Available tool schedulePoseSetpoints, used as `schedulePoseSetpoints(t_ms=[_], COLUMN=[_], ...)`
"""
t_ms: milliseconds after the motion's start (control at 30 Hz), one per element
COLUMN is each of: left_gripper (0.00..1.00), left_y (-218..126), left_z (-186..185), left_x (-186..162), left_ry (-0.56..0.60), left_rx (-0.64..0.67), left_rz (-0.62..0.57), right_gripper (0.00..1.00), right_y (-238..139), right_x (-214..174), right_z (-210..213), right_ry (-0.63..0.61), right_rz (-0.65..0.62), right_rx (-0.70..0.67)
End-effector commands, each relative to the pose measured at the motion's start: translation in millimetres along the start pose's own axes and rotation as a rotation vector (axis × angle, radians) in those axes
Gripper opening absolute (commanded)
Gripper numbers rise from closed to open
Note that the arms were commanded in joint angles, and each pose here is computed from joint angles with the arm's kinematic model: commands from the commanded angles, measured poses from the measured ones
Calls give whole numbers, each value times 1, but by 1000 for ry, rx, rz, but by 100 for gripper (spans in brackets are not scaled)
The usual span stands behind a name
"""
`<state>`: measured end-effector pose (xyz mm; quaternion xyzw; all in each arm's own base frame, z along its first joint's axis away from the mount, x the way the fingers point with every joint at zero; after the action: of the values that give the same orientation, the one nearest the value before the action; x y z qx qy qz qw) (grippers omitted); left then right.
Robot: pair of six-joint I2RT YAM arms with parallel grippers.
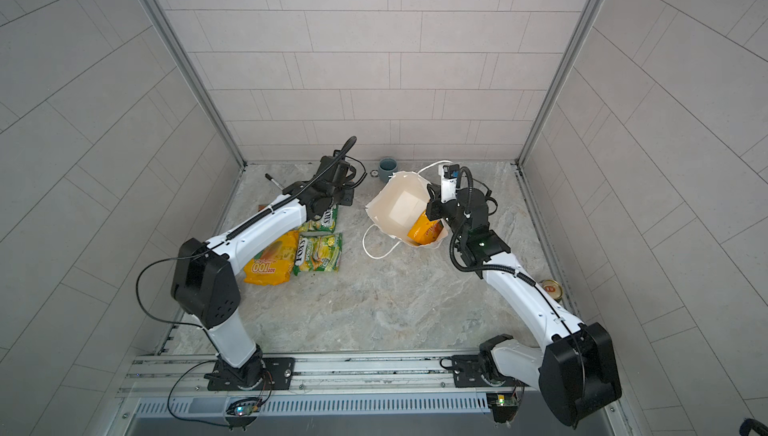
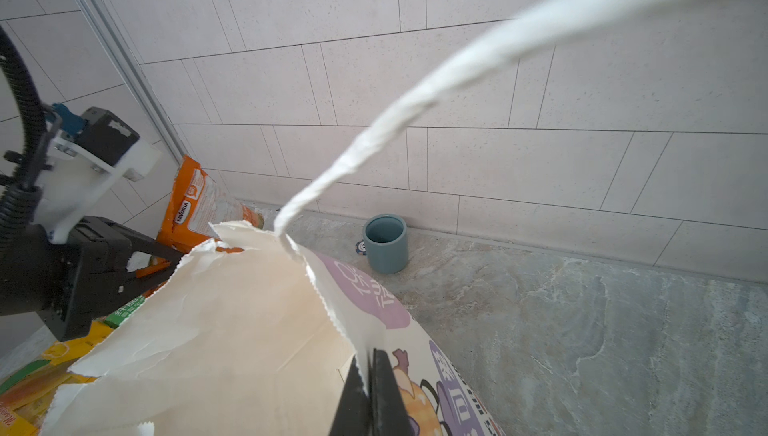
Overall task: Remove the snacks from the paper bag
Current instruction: 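Carry the orange packet with the left gripper over the other packets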
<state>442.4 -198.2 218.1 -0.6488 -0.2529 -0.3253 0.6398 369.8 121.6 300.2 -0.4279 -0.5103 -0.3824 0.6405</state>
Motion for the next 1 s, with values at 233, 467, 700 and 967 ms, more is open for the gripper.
schedulePoseSetpoints(t_ms=[233,467,700,967], left_gripper=[0,0,0,0], left_y=[15,25,40,54], left_z=[-1,-10,-12,-19], left_x=[-7,-26,-43,-59], left_ry=[8,74,121,182], left_rx=[109,124,147,206], left_rz=[115,204,309,437], right_gripper=[0,0,0,0], right_y=[0,-1,-4,-9], right_x=[7,7,10,11], right_z=[1,1,-1,-8], right_ry=[22,19,17,16], right_rz=[-15,-17,-10,-13], right_rx=[10,5,-8,-42])
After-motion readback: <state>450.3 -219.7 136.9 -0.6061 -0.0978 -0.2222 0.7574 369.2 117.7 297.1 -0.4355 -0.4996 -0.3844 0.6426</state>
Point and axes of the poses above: each gripper's point midway between its finger pads, its own y axis out along the fingers, its own z axis along the line the jaws close on, x = y × z, the point moved 2 cm from there along -y, back along the fingers, and after that the axes turned 2 degrees about -y, right-handed, at the moved point
